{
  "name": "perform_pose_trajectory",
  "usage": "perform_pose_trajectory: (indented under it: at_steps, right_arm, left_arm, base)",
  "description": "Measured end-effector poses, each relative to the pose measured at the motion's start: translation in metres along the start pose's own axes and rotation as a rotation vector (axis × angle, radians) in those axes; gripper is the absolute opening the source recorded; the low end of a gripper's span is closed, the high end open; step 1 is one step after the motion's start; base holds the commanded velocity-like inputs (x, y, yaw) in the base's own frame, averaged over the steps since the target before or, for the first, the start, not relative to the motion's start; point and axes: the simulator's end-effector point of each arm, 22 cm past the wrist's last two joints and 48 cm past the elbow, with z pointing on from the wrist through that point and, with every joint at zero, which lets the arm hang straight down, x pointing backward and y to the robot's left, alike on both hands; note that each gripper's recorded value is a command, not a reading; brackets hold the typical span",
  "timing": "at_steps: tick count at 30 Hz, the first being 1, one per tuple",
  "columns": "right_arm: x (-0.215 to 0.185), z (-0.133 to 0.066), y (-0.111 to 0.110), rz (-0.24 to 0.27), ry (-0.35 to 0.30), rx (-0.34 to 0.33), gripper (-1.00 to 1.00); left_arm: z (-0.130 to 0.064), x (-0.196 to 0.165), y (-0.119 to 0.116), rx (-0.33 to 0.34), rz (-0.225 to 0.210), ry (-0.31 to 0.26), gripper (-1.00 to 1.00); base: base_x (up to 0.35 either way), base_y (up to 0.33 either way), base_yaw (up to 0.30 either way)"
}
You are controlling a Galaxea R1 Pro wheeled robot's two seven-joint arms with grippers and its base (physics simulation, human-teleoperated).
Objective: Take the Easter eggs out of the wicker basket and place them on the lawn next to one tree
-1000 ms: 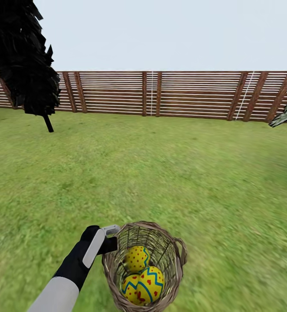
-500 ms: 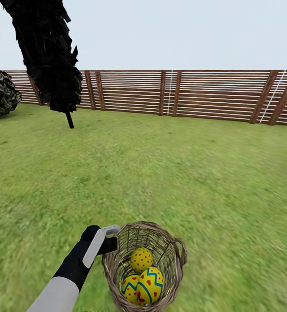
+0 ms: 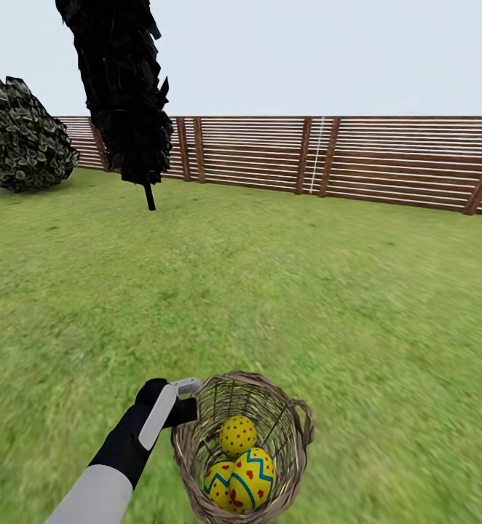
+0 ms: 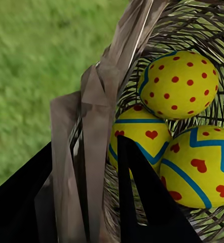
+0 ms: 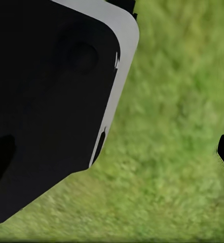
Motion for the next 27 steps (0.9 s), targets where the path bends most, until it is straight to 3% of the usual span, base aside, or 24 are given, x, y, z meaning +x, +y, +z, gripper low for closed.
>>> perform_pose_trajectory:
  at_steps: [27]
  right_arm:
    - [0.025,-0.029,0.013,0.000,0.030,0.011,1.00]
  left_arm:
    - [-0.028,0.000,-0.001,-0.004,-0.004,0.016,-1.00]
  base:
    - [0.000,0.000,0.255]
